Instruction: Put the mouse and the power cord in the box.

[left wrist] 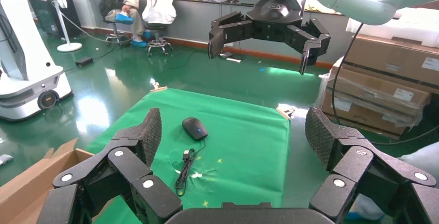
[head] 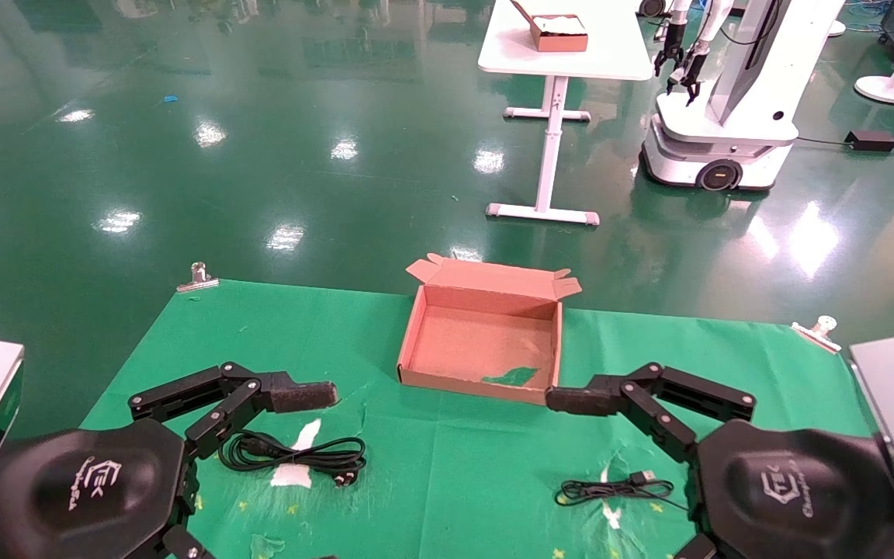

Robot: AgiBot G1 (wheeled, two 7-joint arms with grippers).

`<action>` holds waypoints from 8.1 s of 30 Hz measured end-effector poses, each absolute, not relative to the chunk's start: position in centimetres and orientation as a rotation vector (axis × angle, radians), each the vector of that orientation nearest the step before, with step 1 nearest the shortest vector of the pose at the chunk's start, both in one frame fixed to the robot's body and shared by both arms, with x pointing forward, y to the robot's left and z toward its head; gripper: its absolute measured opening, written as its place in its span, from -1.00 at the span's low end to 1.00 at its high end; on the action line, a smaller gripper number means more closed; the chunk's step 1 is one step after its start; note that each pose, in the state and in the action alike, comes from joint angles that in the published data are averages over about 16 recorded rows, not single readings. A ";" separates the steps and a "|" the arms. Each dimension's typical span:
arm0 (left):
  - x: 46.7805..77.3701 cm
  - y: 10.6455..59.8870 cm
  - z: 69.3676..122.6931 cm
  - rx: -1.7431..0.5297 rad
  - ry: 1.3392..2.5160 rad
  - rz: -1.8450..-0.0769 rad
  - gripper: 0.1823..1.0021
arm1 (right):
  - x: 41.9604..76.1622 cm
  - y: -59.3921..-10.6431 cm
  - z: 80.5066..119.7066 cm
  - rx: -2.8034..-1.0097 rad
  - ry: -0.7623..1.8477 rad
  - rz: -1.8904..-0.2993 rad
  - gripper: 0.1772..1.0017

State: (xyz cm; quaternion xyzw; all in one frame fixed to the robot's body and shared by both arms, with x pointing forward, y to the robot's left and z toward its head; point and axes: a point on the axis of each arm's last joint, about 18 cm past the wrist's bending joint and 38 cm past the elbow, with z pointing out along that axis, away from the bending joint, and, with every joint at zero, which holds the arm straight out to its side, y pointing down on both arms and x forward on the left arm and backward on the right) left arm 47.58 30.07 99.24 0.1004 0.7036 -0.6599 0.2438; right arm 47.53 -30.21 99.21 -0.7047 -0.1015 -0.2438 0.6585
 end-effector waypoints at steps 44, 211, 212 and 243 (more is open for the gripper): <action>48.2 29.8 99.0 0.319 1.973 -1.694 0.99 | 47.5 -31.7 98.4 -1.661 -0.218 -0.579 1.00; 67.0 32.4 109.9 -0.005 1.852 -1.092 -0.88 | 67.8 -34.0 112.8 -2.162 -0.388 -1.612 -0.89; 67.2 31.8 110.5 0.004 1.839 -1.096 -0.88 | 67.9 -33.5 113.1 -2.151 -0.397 -1.625 -0.89; 70.4 20.0 114.1 0.116 1.707 -1.152 -0.88 | 77.8 -22.9 103.0 -2.065 -0.203 -1.748 -0.89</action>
